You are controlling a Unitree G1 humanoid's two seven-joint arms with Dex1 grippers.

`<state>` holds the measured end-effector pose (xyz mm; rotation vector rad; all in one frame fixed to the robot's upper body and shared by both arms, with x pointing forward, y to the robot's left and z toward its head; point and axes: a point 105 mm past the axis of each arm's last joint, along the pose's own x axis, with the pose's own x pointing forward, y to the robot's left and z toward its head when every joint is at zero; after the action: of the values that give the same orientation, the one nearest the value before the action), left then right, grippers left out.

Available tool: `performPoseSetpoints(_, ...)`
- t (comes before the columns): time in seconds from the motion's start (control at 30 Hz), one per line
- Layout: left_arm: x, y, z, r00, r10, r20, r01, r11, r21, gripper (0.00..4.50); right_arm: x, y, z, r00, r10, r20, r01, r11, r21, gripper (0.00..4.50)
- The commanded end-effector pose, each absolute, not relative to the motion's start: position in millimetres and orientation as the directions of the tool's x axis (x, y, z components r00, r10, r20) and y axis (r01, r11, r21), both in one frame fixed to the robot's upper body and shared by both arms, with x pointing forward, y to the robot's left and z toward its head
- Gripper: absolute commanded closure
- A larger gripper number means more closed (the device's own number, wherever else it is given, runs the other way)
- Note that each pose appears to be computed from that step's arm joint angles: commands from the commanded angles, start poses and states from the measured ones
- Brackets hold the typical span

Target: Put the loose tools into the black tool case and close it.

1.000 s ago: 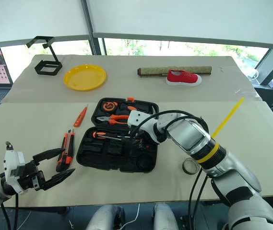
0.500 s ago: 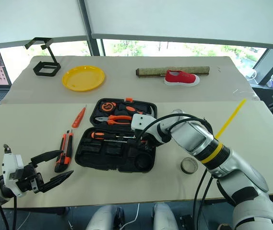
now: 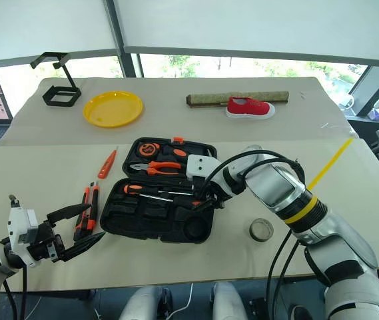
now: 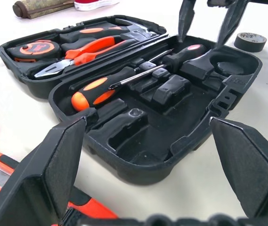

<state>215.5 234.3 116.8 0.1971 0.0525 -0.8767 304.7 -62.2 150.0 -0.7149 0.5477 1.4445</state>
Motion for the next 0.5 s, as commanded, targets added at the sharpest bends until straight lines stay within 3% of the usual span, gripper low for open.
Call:
performPoseSetpoints(0.03,218,227,124,0.624,-0.773,-0.115,0.778,0.603,0.176,0.00,305,-49,185,0.084,0.807,-0.584,-0.978,-0.045,-0.203,1.48)
performPoseSetpoints(0.1,220,223,124,0.618,-0.778,-0.113,0.783,0.597,0.176,0.00,305,-43,180,0.077,0.854,-0.515,-0.973,-0.049,-0.227,1.90)
performPoseSetpoints(0.33,221,219,126,0.607,-0.786,-0.116,0.791,0.586,0.175,0.00,316,-26,148,0.145,0.900,-0.411,-0.964,0.036,-0.262,4.25)
performPoseSetpoints(0.37,221,219,126,0.607,-0.786,-0.117,0.792,0.585,0.176,0.00,318,-25,143,0.153,0.899,-0.410,-0.965,0.046,-0.259,4.44)
performPoseSetpoints(0.5,221,220,132,0.611,-0.782,-0.121,0.788,0.586,0.189,0.00,320,-24,125,0.154,0.888,-0.433,-0.963,0.037,-0.266,4.44)
